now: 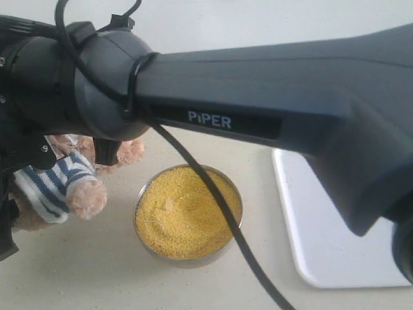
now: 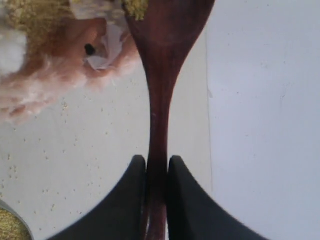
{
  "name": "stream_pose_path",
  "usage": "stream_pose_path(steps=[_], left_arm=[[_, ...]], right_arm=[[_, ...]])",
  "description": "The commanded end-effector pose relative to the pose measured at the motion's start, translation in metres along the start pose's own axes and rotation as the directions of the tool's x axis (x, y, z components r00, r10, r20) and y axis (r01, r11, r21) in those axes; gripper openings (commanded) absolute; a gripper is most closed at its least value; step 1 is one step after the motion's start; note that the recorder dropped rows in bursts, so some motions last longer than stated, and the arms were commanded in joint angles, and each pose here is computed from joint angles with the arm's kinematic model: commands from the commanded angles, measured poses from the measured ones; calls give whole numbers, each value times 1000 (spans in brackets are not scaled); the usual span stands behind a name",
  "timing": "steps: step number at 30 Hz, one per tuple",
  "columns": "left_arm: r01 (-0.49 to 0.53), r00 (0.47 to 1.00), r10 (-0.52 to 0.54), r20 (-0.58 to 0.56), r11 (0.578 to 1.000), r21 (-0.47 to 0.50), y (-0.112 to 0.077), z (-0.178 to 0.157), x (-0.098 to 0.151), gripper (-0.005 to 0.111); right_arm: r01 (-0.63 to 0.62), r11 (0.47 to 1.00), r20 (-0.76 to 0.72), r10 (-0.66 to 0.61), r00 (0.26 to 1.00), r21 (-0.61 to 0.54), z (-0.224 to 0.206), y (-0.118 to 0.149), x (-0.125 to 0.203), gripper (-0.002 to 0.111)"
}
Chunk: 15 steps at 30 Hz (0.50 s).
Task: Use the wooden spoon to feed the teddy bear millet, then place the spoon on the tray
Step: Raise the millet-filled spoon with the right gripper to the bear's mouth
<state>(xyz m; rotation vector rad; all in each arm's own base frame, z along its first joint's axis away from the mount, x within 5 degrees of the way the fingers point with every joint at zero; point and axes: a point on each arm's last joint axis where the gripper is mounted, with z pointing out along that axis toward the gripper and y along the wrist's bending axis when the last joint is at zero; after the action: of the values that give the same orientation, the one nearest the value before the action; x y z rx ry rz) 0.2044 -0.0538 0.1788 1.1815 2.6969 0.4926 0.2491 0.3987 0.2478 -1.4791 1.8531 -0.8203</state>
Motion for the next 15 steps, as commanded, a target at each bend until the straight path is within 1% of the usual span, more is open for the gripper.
stream_pose_path(steps=[1, 4, 7, 9, 12, 15], left_arm=[[3, 999, -2, 49, 1000, -8, 0, -4, -5, 4], [5, 999, -4, 53, 1000, -8, 1, -4, -5, 4], [8, 999, -7, 53, 1000, -8, 1, -4, -5, 4], [8, 999, -7, 53, 1000, -8, 1, -4, -5, 4], [8, 999, -7, 53, 1000, -8, 1, -4, -5, 4], [8, 999, -7, 53, 1000, -8, 1, -4, -5, 4]], right_arm=[[23, 997, 0, -24, 1000, 78, -4, 3, 0, -1], [98, 985, -23, -96, 995, 142, 1, 17, 5, -1], [106, 977, -39, -101, 994, 187, 8, 26, 11, -1], [87, 976, -37, -81, 996, 201, 10, 28, 13, -1], [52, 981, -32, -47, 998, 184, 6, 26, 15, -1], [-26, 987, -12, 28, 1000, 158, -3, 16, 18, -1]])
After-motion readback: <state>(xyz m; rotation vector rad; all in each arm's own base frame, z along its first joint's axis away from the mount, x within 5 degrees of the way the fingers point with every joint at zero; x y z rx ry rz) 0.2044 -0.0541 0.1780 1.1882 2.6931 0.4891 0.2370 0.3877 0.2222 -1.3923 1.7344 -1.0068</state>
